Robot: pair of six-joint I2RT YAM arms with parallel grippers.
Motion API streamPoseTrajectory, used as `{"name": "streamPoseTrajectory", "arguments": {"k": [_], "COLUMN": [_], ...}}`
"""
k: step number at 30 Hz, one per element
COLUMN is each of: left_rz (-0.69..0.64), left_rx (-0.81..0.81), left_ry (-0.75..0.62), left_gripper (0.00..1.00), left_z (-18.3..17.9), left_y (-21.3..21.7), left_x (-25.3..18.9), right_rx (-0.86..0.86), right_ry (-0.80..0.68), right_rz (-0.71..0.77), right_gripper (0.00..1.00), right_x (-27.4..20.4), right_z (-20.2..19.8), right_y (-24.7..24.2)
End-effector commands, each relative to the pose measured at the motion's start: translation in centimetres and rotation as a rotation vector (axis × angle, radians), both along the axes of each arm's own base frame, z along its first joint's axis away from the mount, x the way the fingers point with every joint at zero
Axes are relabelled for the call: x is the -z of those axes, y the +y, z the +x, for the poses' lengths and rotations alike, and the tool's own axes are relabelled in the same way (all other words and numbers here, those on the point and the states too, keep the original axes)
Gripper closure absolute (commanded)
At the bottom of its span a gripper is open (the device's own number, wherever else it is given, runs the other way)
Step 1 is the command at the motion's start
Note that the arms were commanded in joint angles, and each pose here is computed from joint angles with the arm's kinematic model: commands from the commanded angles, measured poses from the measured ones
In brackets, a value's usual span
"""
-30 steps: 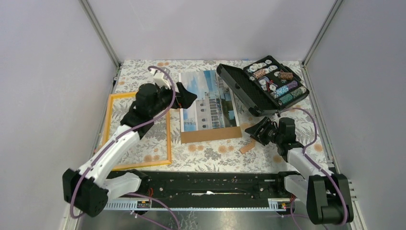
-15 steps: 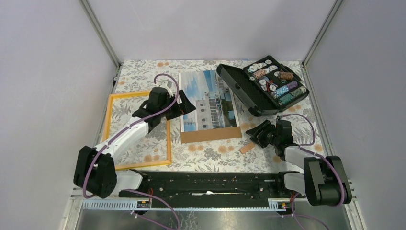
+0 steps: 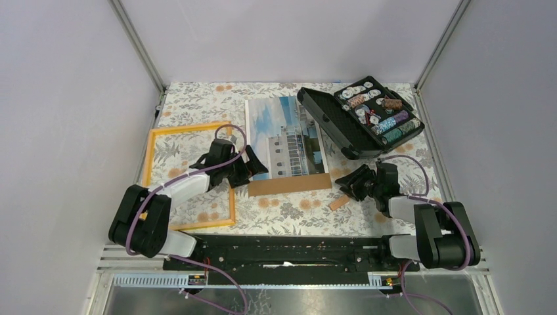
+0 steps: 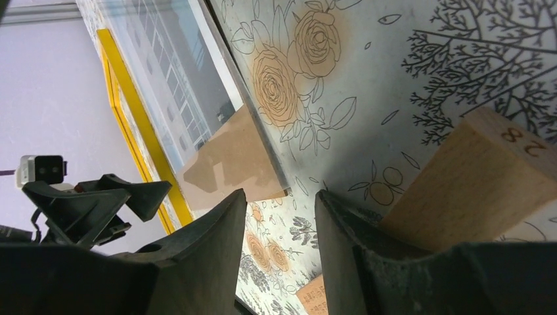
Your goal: Put the photo into the frame
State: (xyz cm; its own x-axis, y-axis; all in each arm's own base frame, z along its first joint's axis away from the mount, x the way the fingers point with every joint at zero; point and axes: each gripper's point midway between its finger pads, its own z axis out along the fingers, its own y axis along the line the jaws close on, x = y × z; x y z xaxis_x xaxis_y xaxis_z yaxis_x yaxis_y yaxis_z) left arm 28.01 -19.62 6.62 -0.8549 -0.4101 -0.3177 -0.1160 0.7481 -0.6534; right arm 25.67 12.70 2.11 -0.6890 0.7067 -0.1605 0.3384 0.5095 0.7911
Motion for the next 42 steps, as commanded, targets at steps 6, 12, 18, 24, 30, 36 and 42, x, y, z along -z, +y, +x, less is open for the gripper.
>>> {"name": "streamPoseTrajectory", "arguments": {"k": [6,12,18,24,30,36,42], "left_rz": [-0.154,-0.154,-0.167,-0.168,-0.167,-0.171,-0.174], "left_rx": [-0.020,-0.074,-0.076,-0.078,-0.087,-0.089,-0.093], "left_ry": [0.018,0.063,0.077,0.089,0.101,0.103,0.109], "left_gripper": [0.01,0.01,0.01,0.01,0.01,0.01,0.01], "left_z": [0.1,0.2,0.0,0.0,-0.1,-0.1,-0.1], "left_y": [-1.1,0.0,0.0,0.0,0.1,0.2,0.2], "left_x": [0.1,1.1,1.4,1.6,1.9,2.0,2.1], "right_rx": [-0.063,-0.072,-0.041,0.064,0.091,0.103,0.091], "right_ry": [-0.046,-0.037,-0.056,-0.143,-0.187,-0.108,-0.080], "right_rz": [0.059,0.100,0.166,0.229,0.245,0.060,-0.057], "right_gripper": [0.50,0.50,0.54,0.58,0.58,0.54,0.45], "right_x": [-1.5,-1.3,-1.8,-3.3,-4.2,-1.6,-0.7], "right_z": [1.0,0.9,1.6,2.4,2.7,2.8,2.9], "right_y": [1.6,2.0,2.4,1.8,1.6,0.0,-1.1]}}
